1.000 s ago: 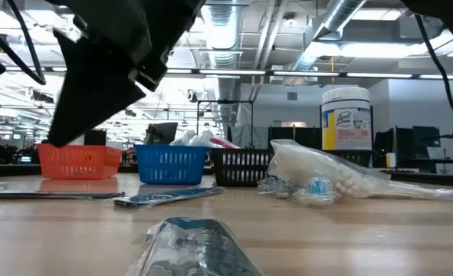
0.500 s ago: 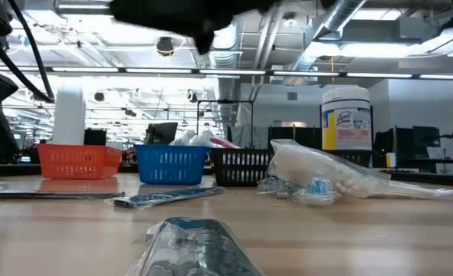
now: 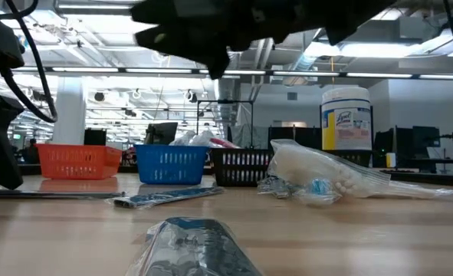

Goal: Pick & Place Travel size toiletries
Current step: Put the black comb into the right black bin

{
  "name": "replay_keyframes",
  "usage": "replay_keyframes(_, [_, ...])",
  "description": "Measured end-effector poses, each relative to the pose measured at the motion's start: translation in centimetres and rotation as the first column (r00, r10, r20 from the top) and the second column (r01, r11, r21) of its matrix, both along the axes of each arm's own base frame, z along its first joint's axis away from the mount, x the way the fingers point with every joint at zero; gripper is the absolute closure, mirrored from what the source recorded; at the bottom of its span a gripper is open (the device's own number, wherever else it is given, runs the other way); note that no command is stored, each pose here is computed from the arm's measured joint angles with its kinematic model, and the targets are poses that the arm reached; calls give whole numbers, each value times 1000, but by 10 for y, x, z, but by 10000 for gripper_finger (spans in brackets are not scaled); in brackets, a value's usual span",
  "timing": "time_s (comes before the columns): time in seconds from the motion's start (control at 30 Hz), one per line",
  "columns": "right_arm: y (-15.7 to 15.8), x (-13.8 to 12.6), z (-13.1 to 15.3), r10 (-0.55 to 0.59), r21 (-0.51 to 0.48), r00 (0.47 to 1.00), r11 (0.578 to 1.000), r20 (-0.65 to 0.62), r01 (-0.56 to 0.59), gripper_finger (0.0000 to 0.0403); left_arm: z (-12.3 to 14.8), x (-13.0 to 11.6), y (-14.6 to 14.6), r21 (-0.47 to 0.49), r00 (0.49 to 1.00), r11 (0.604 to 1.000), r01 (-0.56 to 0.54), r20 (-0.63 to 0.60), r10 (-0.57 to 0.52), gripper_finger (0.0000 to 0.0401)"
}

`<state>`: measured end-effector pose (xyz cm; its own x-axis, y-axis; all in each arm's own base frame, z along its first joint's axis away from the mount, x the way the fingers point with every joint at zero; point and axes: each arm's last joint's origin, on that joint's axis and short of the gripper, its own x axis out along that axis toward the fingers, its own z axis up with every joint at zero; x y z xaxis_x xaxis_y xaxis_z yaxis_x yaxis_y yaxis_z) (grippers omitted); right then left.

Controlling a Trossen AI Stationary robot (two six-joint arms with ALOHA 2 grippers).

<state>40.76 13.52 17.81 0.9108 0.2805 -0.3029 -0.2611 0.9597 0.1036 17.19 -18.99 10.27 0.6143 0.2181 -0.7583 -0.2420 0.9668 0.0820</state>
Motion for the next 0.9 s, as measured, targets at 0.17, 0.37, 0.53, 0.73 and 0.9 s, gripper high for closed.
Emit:
replay_keyframes(0.17, [-2,10,-7,-12,-41,995,999,-100,8,166,-3,-1,2,-16,999,1000,3,-34,-4,191])
replay_keyframes(0.37, [-7,12,-5,-26,-49,993,999,-111,20,148,-7,-3,6,-41,999,999,-19,-46,17,271])
replay_keyframes(0.53, [-7,11,-6,-26,-53,992,998,-125,20,148,-7,-5,9,2,999,1000,-22,-42,22,324])
replay_keyframes(0.73, [-7,10,-9,-24,-69,989,998,-145,14,148,-2,-3,11,-53,998,998,-44,-44,42,358])
replay_keyframes(0.9, [-8,9,-11,-24,-82,985,997,-172,10,148,13,-5,14,-123,998,992,-42,-42,37,393])
